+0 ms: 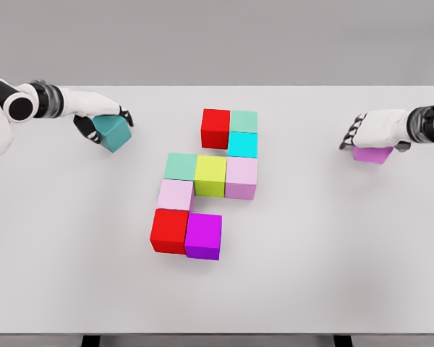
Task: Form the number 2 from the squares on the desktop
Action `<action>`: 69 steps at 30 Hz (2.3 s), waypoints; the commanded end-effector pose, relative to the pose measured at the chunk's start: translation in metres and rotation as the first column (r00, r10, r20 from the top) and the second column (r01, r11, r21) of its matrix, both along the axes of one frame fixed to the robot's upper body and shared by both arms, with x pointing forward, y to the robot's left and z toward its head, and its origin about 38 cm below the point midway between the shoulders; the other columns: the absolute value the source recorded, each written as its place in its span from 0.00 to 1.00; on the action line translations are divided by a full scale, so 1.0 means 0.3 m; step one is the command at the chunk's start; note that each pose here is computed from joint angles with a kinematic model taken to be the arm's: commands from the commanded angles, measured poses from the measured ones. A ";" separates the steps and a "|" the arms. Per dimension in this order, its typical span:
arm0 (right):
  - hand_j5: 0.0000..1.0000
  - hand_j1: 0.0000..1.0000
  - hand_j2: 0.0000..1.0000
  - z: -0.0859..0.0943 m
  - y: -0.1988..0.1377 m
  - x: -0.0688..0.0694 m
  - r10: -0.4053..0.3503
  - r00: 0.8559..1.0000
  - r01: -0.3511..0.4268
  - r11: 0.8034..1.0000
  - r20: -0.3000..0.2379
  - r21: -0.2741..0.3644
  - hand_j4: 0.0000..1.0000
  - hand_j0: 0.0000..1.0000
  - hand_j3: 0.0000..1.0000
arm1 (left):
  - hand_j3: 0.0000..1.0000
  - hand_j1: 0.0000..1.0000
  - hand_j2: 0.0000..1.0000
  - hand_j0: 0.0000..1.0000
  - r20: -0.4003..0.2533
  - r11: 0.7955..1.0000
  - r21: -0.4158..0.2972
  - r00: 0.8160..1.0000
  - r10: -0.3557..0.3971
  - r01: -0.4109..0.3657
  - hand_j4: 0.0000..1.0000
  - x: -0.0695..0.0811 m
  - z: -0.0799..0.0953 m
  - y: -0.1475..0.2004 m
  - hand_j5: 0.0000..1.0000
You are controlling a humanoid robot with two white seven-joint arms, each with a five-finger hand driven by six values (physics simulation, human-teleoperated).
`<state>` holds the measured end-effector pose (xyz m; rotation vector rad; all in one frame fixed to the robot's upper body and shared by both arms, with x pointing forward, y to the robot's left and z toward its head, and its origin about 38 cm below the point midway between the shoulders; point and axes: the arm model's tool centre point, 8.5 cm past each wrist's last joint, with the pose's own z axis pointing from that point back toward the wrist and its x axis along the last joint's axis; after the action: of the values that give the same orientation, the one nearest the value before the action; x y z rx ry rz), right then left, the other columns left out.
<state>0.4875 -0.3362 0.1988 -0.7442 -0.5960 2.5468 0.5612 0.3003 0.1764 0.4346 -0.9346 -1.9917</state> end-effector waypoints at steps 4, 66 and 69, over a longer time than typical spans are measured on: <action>0.98 0.98 0.98 -0.015 -0.011 0.015 -0.023 1.000 0.023 1.000 -0.010 -0.003 0.98 0.98 0.98 | 0.55 0.55 0.55 0.55 -0.004 1.000 0.001 1.000 0.005 -0.005 0.55 -0.001 -0.005 0.005 0.55; 0.48 0.48 0.48 0.069 0.427 -0.393 0.448 0.882 -0.318 0.793 -0.145 0.520 0.48 0.48 0.48 | 0.40 0.40 0.40 0.40 -0.066 0.860 -0.207 0.884 0.463 -0.466 0.40 -0.101 0.050 -0.316 0.40; 0.48 0.48 0.48 0.073 0.459 -0.394 0.472 0.869 -0.334 0.781 -0.148 0.528 0.48 0.48 0.48 | 0.40 0.40 0.40 0.40 -0.077 0.854 -0.197 0.876 0.476 -0.481 0.40 -0.103 0.037 -0.331 0.40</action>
<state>0.3730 -0.2047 0.2278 -0.1240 -1.3543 2.6226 0.5314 0.2031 0.1901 0.4705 -0.9169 -1.4349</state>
